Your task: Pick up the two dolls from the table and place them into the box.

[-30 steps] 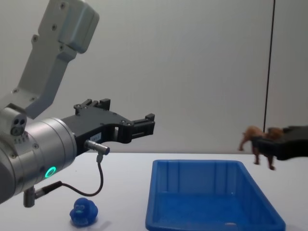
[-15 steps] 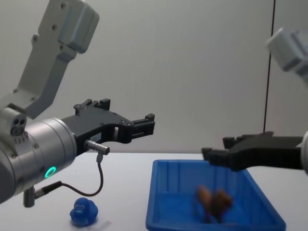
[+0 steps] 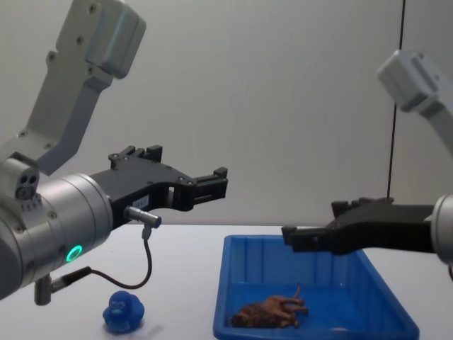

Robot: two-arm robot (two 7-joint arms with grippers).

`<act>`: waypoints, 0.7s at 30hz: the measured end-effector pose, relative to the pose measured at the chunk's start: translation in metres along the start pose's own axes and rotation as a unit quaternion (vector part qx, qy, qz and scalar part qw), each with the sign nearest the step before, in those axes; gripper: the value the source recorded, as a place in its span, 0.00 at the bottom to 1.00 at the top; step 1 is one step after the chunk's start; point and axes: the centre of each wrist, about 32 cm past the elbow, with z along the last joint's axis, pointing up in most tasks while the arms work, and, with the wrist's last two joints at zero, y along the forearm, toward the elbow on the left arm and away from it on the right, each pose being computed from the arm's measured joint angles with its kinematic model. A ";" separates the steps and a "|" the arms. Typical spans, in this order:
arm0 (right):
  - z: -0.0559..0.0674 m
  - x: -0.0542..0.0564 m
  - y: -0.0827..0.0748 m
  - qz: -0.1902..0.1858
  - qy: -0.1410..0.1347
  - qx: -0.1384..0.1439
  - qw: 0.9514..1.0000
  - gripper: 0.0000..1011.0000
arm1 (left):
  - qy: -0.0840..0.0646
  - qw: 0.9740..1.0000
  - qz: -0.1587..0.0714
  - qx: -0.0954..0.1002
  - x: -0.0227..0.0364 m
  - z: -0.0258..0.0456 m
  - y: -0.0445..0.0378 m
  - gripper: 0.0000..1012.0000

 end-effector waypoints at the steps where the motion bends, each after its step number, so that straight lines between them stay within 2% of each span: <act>1: 0.000 0.001 -0.001 -0.002 0.000 0.002 1.000 0.99 | 0.000 1.000 0.000 0.000 0.0000 0.0000 0.0000 0.99; 11: -0.007 0.018 -0.025 -0.034 0.007 0.039 0.999 0.99 | 0.000 1.000 0.000 0.000 0.0000 0.0000 0.0000 0.99; 17: -0.012 0.029 -0.042 -0.052 0.011 0.052 0.997 0.99 | 0.000 1.000 0.000 0.000 0.0000 0.0000 0.0000 0.99; 21: -0.014 0.033 -0.049 -0.058 0.013 0.058 0.997 0.99 | 0.000 1.000 0.000 0.000 0.0001 -0.0001 0.0002 0.99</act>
